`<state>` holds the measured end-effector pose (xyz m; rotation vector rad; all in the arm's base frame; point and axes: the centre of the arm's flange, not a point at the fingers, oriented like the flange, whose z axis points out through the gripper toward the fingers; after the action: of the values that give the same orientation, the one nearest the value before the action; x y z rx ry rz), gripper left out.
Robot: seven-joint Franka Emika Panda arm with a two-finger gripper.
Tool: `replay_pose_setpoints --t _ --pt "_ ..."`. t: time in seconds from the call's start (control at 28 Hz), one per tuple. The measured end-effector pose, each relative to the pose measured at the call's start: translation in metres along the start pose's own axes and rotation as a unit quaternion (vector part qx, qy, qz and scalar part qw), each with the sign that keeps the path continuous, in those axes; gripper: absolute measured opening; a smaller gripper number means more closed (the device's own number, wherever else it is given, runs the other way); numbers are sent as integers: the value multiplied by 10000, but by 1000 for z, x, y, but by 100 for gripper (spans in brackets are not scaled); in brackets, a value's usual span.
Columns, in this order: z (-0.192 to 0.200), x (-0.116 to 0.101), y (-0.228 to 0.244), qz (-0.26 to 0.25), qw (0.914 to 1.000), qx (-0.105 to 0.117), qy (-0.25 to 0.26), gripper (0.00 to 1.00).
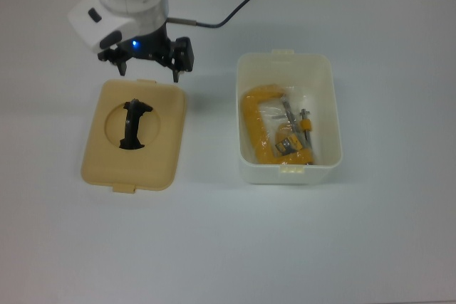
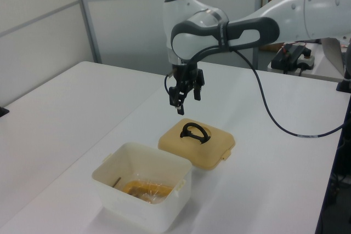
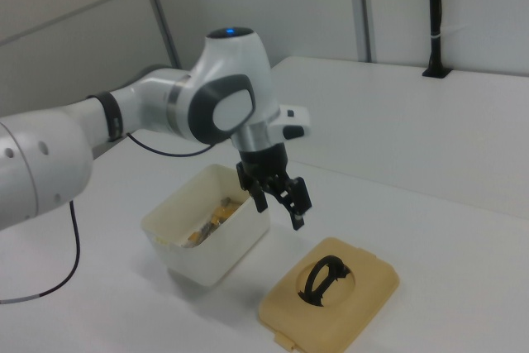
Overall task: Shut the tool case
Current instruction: 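Move the gripper over the beige lid and lower toward its black handle, then close the gripper on the black handle of the beige lid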
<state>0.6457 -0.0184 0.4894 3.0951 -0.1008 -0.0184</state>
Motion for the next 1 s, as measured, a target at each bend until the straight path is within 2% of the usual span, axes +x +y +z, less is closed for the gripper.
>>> replay_pose_setpoints --t 0.18,0.5,1.0 --pt "25 9 6 41 10000 -21 -30 100" --pt "67 24 17 115 9997 -220 -17 100" --pt "81 27 27 218 9995 -227 -75 100"
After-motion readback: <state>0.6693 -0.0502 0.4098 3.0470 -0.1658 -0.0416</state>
